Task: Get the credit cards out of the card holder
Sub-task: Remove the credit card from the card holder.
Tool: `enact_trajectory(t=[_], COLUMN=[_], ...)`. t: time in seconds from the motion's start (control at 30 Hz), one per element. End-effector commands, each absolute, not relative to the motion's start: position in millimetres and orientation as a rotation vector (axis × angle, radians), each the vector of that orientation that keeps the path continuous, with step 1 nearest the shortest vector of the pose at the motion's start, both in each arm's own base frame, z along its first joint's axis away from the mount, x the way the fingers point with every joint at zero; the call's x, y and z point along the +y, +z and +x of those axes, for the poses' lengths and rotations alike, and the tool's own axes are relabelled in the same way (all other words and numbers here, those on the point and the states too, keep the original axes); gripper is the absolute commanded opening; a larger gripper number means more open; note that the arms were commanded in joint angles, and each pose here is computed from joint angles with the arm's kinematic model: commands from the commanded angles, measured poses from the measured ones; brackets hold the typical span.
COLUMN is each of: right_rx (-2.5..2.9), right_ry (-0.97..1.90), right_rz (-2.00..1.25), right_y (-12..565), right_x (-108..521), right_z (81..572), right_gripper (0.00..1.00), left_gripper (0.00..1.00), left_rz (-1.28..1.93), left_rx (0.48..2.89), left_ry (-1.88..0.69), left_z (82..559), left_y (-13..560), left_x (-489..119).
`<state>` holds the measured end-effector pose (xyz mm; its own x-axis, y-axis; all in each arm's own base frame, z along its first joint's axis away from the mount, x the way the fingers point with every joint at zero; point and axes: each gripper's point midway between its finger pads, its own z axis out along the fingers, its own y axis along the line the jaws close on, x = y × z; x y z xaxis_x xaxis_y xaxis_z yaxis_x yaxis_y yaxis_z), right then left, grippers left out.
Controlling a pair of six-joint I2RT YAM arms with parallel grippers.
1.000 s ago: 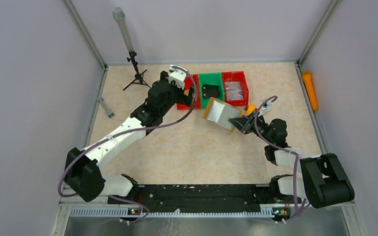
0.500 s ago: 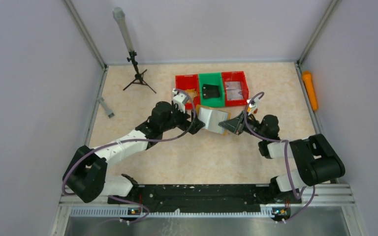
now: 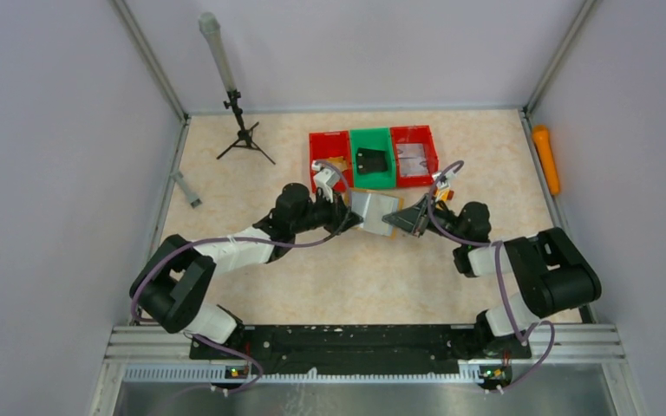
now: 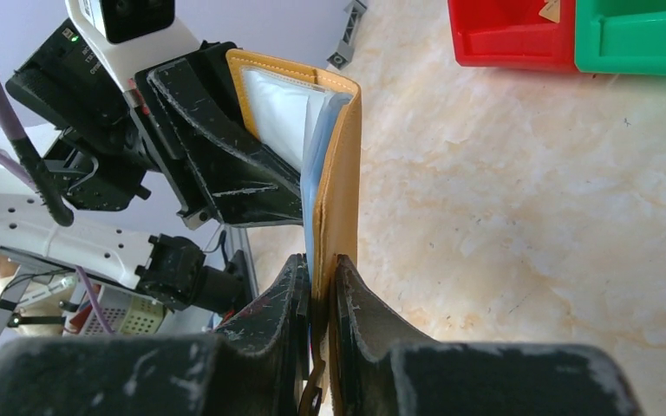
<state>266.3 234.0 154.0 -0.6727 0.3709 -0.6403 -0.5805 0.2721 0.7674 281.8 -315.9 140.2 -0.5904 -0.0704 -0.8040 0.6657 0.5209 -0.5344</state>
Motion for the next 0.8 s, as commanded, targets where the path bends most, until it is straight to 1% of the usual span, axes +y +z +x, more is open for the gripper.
enact_trajectory(t=[0.0,0.03,0.1,0.17,0.3,0.37,0.5,0.7,0.77], right_rx=[1.611,1.607,1.6,1.584,1.573,1.575,1.614,1.623,1.624], right_ry=[1.551,1.561,1.576,1.591,1.591,1.59,1.576,1.54,1.52], right_rz=[-0.297,-0.295,-0.3,-0.307,-0.304,-0.302,-0.284,-0.275,-0.271], right_y=[184,185,186,189,190,190,183,181,181], right_x=[240,241,241,242,241,241,241,240,238], right_z=[265,265,263,261,260,260,265,268,269], right_gripper=[0.13,0.14,0.16,0.22,0.3,0.31,0.28,0.27,0.11], left_gripper=[0.02,0.0,0.0,0.0,0.0,0.0,0.0,0.0,0.0], left_rz=[0.495,0.491,0.483,0.463,0.429,0.427,0.448,0.506,0.515], left_rx=[1.847,1.851,1.853,1.871,1.901,1.898,1.867,1.849,1.849], left_ry=[-1.142,-1.144,-1.151,-1.136,-1.118,-1.113,-1.155,-1.257,-1.277], left_z=[287,288,288,292,297,297,292,281,279], left_y=[163,163,163,160,156,156,162,168,169], left_x=[-318,-318,-318,-316,-311,-309,-311,-321,-323])
